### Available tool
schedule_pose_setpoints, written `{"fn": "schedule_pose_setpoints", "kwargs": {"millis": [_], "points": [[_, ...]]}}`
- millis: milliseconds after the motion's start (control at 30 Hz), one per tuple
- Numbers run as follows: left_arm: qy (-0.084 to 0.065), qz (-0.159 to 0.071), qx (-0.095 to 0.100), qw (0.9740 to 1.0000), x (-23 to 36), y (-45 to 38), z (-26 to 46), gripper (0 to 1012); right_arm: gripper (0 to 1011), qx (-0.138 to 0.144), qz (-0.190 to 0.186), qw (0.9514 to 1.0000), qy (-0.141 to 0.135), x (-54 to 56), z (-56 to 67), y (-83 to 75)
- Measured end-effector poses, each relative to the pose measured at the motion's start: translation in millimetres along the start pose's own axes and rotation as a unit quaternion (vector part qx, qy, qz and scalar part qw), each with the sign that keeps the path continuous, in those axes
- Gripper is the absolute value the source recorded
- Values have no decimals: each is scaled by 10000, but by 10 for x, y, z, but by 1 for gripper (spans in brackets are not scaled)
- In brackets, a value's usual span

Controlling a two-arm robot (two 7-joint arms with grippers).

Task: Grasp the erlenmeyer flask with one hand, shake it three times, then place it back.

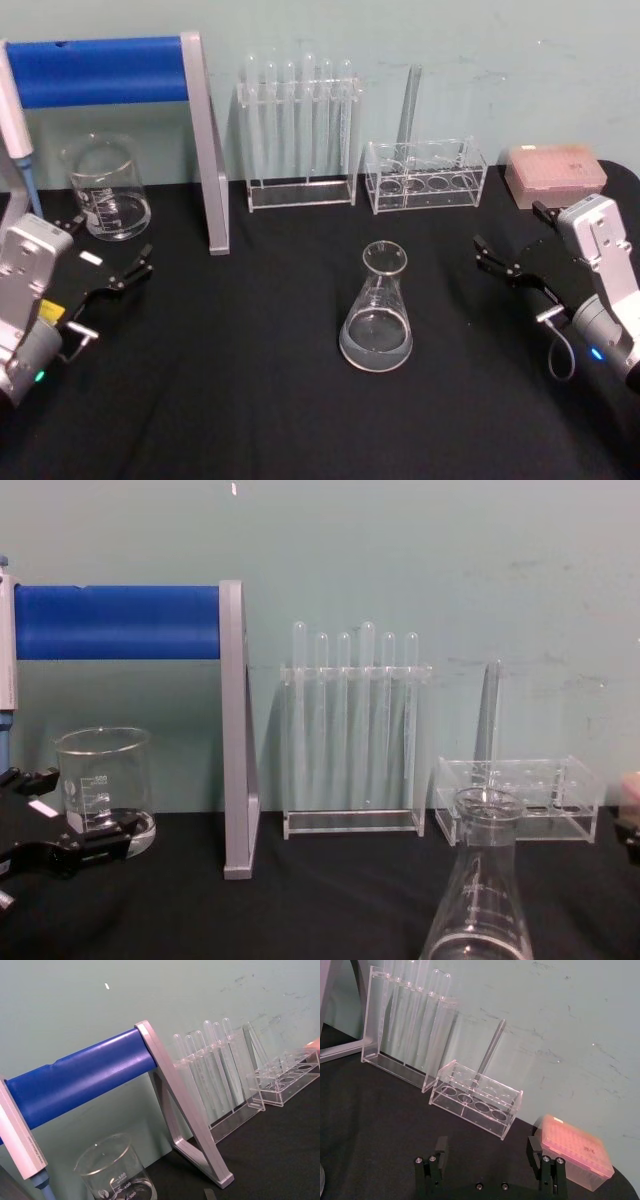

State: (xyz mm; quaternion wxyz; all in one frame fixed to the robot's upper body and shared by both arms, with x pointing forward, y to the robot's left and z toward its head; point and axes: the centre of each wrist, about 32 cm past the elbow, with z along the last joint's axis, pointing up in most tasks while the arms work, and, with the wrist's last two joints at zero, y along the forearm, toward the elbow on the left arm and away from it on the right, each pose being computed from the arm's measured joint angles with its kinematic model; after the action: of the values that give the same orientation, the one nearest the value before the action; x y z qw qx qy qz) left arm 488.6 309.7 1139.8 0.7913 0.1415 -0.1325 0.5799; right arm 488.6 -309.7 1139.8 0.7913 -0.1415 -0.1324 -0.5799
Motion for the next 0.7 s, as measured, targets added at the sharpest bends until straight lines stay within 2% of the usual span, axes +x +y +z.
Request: {"fn": "schedule_pose_setpoints", "kwargs": {"millis": [700], "points": [[0, 0, 0, 10000, 0, 0, 0, 1001, 1000, 0, 0, 10000, 0, 0, 0, 0]]}}
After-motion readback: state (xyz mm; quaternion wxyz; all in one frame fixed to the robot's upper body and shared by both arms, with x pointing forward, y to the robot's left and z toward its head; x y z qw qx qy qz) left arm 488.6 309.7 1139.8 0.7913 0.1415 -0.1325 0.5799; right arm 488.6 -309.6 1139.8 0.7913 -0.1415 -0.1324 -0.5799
